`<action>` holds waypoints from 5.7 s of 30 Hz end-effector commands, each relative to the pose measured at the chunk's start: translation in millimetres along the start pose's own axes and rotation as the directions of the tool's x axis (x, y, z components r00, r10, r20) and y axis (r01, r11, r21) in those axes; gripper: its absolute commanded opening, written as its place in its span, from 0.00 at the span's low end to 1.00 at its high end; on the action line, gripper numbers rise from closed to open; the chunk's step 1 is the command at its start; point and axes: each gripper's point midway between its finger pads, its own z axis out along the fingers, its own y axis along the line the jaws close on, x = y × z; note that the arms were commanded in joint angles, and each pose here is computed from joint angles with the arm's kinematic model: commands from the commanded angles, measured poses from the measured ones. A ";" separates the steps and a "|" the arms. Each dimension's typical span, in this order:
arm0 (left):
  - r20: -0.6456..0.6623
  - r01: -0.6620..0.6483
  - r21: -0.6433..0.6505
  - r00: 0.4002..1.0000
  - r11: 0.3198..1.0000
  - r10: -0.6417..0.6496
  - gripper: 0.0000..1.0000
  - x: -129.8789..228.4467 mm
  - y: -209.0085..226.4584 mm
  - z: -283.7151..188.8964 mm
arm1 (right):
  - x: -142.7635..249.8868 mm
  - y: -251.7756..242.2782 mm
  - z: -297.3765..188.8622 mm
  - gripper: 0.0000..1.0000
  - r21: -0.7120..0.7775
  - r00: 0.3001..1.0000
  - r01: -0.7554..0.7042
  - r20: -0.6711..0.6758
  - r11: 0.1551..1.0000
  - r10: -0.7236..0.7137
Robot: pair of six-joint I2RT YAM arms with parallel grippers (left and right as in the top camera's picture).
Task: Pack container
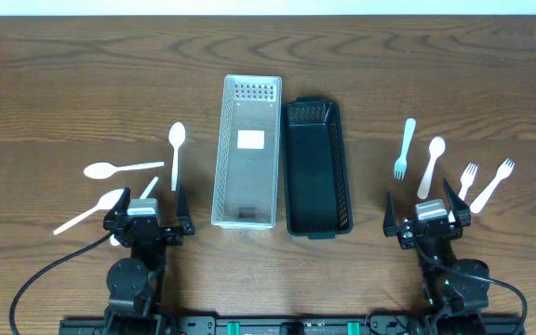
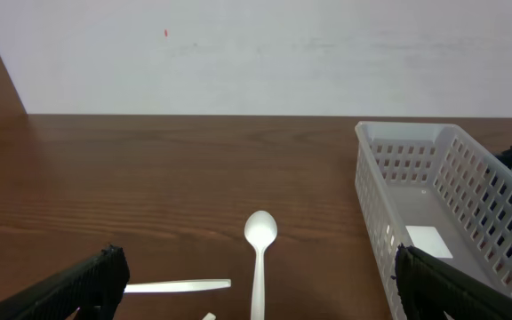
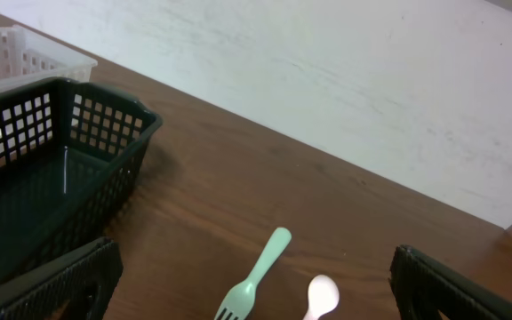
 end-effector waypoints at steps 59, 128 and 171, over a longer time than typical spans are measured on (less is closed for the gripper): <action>-0.114 0.126 0.084 0.987 0.988 -0.116 0.98 -2.5 -15.7 -9.8 | -20.4 17.0 -3.8 0.99 -0.129 0.915 -0.402 -0.024 0.906 0.403; -0.933 0.174 -0.019 0.351 0.984 -0.081 0.98 38.8 -44.0 0.0 | 66.3 85.5 25.6 0.11 0.012 0.267 -0.647 -0.933 0.762 0.241; -0.932 0.171 -0.020 0.353 0.985 -0.081 0.99 38.7 -43.5 0.3 | 69.3 12.2 85.0 0.38 0.217 0.333 -0.484 -0.850 0.847 0.408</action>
